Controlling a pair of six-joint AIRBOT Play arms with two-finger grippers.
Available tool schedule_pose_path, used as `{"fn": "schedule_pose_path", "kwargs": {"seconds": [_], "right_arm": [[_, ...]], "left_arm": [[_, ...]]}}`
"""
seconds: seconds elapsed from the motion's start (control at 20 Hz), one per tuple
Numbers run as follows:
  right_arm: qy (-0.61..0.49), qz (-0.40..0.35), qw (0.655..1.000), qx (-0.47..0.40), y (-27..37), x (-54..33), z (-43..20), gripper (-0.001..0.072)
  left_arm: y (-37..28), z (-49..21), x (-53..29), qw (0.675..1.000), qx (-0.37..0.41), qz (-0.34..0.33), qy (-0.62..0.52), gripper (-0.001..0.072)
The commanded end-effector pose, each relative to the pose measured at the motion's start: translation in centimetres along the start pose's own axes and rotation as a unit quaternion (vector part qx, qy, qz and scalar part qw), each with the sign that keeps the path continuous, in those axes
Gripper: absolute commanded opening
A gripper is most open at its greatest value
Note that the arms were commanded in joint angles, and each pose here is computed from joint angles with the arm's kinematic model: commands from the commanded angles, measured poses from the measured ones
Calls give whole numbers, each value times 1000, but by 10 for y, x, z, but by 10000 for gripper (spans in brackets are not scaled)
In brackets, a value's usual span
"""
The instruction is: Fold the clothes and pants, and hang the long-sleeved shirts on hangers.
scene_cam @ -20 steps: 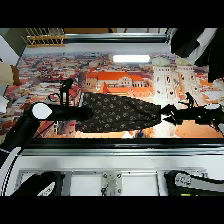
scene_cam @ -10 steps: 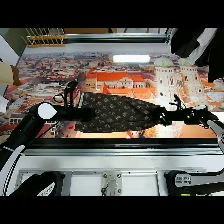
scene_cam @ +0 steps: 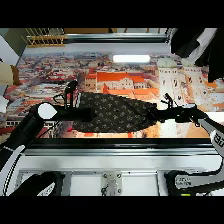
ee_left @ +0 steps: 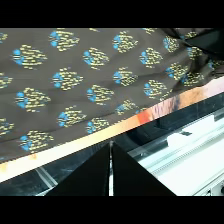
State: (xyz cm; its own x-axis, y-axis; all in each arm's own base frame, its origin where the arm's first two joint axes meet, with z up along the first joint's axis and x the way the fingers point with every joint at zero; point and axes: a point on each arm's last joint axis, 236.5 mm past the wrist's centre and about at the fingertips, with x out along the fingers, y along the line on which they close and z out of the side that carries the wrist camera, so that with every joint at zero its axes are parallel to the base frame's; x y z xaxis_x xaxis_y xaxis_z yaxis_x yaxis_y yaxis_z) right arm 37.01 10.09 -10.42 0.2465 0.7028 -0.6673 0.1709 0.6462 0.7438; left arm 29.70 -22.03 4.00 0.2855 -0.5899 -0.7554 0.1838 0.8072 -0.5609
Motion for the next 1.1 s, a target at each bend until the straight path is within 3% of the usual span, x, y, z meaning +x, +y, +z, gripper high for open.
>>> {"fn": "schedule_pose_path", "kwargs": {"seconds": [0.0, 0.15, 0.3, 0.5, 0.7, 1.05], "right_arm": [[-32, -17, 998, -41, 8, -24, 27, 15], [-147, -72, 985, -52, 8, -118, 101, 15], [-296, -133, 946, -3, -17, -249, 156, 15], [-439, -195, 869, 115, -89, -391, 144, 15], [-435, -287, 820, 235, -172, -440, 69, 14], [-281, -257, 851, 361, -194, -338, -31, 14]], "left_arm": [[0, 0, 0, 1000, 0, 0, 0, 9], [0, 0, 0, 1000, 0, 0, 0, 9], [0, 0, 0, 1000, 0, 0, 0, 9], [0, 0, 0, 1000, 0, 0, -1, 9], [0, 3, 0, 1000, 0, 0, -6, 9], [0, 4, 0, 1000, 0, 0, -8, 9]]}}
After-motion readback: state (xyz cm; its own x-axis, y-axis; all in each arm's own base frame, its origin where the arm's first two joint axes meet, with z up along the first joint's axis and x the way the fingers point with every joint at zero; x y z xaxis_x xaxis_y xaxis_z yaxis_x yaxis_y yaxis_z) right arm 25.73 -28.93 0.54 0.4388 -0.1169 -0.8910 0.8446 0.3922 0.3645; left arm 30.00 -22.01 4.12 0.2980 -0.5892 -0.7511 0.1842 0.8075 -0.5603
